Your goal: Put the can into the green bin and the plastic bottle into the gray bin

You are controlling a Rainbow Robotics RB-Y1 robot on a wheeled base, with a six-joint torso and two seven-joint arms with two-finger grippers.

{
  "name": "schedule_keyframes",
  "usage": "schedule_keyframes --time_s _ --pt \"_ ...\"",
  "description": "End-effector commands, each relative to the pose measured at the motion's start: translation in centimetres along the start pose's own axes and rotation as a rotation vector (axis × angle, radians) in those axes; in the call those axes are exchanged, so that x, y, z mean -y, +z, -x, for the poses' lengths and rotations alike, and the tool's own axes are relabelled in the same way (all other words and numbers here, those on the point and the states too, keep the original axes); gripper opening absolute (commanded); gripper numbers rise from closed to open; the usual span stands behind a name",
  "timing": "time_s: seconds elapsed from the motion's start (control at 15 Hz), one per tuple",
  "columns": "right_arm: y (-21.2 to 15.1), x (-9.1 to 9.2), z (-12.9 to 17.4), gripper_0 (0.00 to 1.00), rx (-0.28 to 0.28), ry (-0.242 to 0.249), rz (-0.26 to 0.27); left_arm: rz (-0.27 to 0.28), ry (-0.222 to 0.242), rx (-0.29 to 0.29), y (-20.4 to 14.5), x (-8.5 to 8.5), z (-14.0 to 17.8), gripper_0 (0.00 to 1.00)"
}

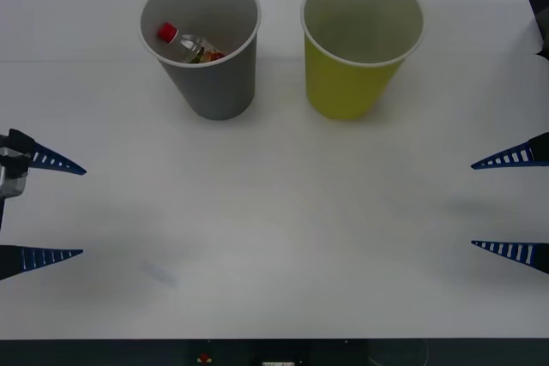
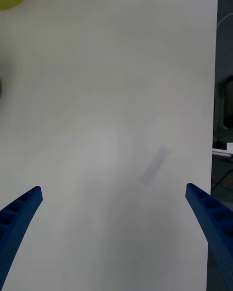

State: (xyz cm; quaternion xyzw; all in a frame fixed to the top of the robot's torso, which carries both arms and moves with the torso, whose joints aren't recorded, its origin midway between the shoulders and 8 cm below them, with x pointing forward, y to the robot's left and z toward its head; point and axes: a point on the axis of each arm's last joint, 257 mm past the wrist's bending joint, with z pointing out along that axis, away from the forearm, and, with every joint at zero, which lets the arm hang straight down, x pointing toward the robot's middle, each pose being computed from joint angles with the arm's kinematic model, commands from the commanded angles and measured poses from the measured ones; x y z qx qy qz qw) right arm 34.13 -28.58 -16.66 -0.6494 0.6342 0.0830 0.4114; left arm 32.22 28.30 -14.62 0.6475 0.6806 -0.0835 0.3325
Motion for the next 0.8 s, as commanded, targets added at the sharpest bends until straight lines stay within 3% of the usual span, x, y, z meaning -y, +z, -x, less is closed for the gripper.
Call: schedule_keyframes --time_s 0.07,0.8 --pt "0.0 0.0 0.0 1.0 0.0 0.0 0.0 -0.007 -0.027 0.019 0.03 -0.35 -0.35 1.0" --pt "0.0 0.0 0.0 1.0 0.0 0.0 0.0 0.01 -0.025 0.029 0.3 -0.61 -0.55 1.0"
